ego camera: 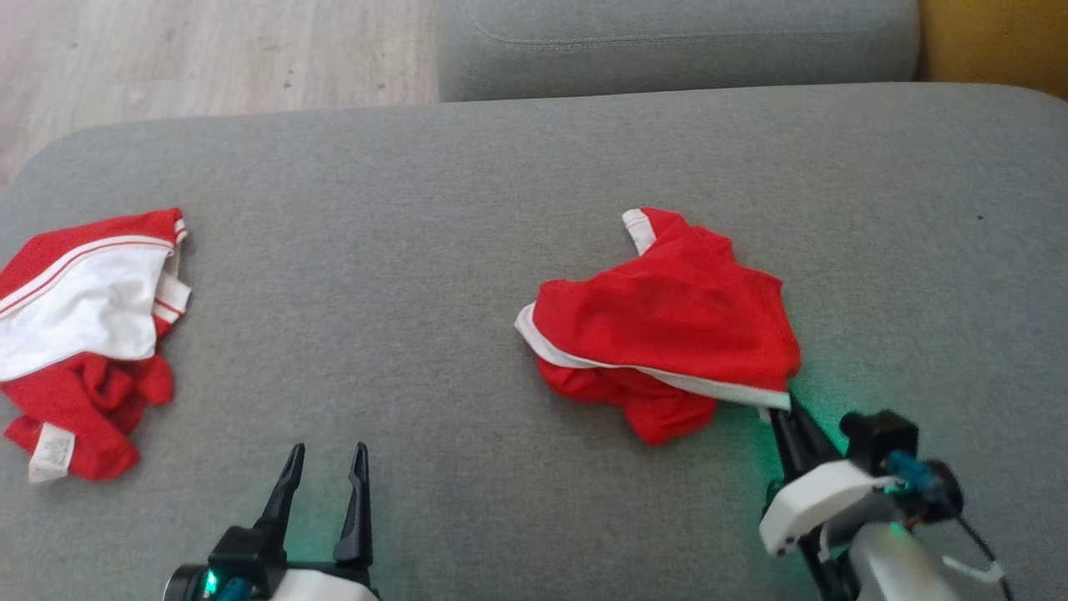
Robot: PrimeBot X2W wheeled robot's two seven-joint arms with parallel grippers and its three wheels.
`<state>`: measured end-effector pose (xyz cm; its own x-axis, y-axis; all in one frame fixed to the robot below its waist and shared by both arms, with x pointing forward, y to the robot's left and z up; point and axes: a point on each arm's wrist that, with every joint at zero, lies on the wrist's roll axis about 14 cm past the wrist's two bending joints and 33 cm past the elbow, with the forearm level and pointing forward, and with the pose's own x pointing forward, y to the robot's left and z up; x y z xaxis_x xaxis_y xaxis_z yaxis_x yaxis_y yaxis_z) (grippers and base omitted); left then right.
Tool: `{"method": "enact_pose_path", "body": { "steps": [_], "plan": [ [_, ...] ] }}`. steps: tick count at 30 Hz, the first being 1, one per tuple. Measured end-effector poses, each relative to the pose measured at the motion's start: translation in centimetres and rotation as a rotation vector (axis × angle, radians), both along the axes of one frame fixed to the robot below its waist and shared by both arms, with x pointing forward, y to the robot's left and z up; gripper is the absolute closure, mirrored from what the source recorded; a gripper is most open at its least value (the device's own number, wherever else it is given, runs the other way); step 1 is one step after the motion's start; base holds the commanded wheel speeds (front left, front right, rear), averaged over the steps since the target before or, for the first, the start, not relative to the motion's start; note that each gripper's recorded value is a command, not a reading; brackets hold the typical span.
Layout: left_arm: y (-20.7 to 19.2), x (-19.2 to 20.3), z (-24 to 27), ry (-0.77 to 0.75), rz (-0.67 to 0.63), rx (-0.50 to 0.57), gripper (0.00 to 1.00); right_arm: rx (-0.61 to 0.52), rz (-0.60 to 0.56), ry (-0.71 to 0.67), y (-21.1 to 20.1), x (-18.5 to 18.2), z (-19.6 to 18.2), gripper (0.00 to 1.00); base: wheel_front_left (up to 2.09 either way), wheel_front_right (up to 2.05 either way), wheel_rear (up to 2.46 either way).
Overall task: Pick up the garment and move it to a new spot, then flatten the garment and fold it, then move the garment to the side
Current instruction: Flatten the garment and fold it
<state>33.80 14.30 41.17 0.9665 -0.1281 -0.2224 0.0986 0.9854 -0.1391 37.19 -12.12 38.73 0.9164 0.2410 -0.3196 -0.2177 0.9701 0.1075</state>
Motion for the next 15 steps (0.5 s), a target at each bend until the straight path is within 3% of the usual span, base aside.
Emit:
{"method": "enact_pose_path", "body": {
  "steps": [7, 15],
  "plan": [
    [-0.9, 0.4, -0.2, 0.006, -0.026, -0.006, 0.0, -0.039, -0.033, -0.17, -1.5, 3.0, 4.8, 1.0, 0.0, 0.0, 0.0],
    [-2.1, 1.2, 0.4, -0.015, -0.062, -0.015, 0.0, -0.202, 0.131, -0.539, 0.8, 9.5, 17.3, 1.0, 0.0, 0.0, 0.0]
  ]
}}
